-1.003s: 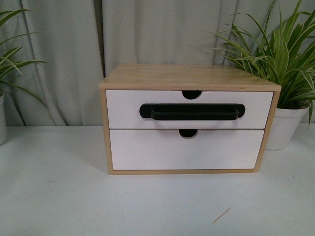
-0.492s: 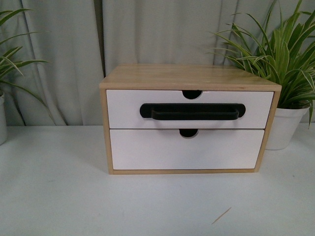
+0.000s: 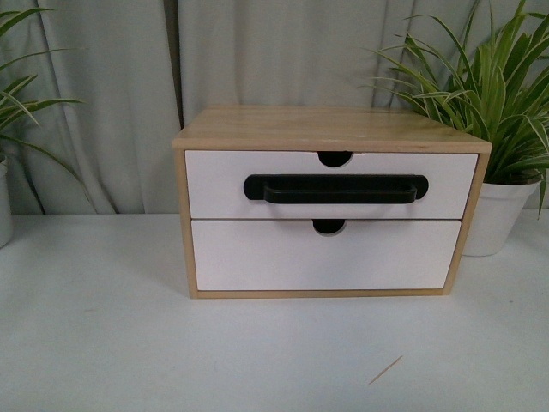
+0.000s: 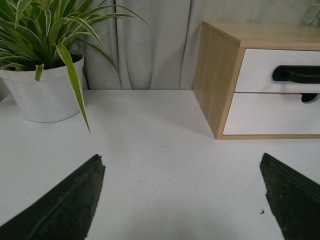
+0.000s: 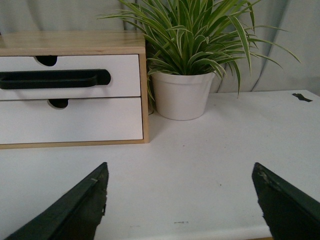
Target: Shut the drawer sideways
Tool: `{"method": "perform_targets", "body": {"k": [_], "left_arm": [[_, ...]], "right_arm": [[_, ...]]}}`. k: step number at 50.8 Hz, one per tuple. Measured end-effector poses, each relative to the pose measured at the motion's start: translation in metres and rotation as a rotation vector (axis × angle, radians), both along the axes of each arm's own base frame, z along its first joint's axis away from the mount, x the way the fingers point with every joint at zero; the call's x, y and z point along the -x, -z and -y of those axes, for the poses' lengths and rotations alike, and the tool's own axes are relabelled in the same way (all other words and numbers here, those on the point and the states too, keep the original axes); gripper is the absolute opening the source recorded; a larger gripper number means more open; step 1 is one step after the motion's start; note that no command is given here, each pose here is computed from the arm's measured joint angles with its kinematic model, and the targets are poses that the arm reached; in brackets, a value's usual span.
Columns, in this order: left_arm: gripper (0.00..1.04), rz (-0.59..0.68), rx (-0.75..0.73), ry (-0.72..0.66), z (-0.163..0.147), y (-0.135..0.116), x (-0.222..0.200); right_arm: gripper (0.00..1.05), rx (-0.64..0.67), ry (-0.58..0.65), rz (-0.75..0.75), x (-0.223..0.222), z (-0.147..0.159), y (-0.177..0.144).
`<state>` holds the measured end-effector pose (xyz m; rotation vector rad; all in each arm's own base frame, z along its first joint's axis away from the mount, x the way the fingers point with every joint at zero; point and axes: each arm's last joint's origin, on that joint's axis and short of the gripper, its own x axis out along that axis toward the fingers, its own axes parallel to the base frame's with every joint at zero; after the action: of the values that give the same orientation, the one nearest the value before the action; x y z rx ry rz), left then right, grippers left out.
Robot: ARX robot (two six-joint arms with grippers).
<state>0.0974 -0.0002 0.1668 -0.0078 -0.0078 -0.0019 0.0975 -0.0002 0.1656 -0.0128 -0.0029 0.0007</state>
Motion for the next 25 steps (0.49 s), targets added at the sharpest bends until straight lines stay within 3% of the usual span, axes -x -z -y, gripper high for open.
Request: {"method": "perform_targets", "body": {"k": [1,3,25], "left_arm": [[0.99,0.0,0.0,0.0,0.0,0.0,0.0],[1.0,0.0,-0.002,0.0,0.0,0.0,0.0],[0.99,0.0,-0.001,0.0,0.0,0.0,0.0]], "right_arm": [[0.91,0.0,0.0,0.0,0.0,0.0,0.0],[0.98,-0.002,0.0,0.0,0.0,0.0,0.0],[0.96,-0.002,0.0,0.0,0.0,0.0,0.0]]}}
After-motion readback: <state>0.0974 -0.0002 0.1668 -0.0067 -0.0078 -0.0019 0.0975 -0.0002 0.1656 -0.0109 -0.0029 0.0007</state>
